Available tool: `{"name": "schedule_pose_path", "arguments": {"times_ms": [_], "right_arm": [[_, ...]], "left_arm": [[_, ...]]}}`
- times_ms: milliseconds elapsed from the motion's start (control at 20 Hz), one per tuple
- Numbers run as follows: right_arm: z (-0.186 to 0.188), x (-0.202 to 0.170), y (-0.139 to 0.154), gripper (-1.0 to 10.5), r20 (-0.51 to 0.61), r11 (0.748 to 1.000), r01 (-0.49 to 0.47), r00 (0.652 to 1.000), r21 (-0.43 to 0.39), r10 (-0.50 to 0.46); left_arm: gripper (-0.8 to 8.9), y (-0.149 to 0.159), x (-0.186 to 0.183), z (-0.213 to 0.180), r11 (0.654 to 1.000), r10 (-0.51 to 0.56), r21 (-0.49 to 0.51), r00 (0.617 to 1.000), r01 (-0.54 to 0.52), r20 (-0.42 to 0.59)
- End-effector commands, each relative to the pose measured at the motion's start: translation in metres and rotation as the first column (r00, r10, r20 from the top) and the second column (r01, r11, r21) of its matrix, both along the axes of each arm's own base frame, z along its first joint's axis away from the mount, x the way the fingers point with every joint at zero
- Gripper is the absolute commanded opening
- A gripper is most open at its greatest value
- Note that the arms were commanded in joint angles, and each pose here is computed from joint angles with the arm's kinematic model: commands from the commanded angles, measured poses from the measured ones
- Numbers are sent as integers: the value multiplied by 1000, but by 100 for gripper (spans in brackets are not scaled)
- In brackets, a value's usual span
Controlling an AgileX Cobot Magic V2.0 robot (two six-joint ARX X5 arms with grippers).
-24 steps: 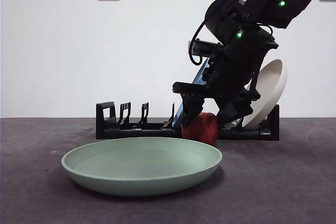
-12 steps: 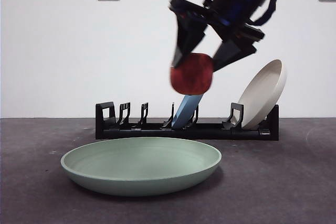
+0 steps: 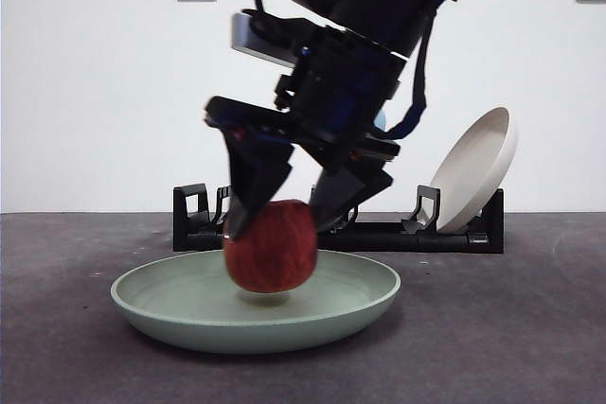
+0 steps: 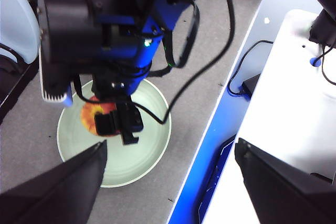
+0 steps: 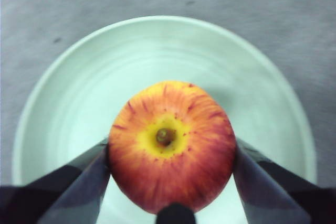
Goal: Take the green plate from the plate rack,put the plate on the table,take the apple from the table,put the apple in the plate
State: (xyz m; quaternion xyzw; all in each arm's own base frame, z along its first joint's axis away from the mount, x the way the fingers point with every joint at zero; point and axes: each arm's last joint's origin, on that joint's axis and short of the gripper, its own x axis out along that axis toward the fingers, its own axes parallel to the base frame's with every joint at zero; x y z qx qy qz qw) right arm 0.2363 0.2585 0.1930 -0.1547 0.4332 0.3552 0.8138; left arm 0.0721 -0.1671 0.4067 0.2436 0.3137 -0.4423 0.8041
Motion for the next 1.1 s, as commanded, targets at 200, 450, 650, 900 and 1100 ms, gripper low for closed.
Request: {"name": "schedule_pose_path", "arguments": {"times_ms": [200,450,650,900,1100], "right_arm": [[-10,-5,8,-17,-16,1000,-23,1000,-16,23],[-19,-8,5,-1,-68,997,-26,997,-71,21],[-18,-7,4,554,-73,998,-8,997,-63,3],[-7,-8,3,628,-47,999,-6,999,-36,5],[13,-13,-3,628,-17,1000,-5,1000,-3,5]], "left_arm": [[409,0,1,-1,1000,13,-5,1000,-13,-8],[409,0,1,-1,1000,13,-4,1000,-13,-8],[409,0,1,-1,1000,12,-4,1000,-12,-8],[409,0,1,-1,1000,13,-4,1000,-13,-7],[409,0,0,-1,1000,13,-3,1000,-13,-8]]}}
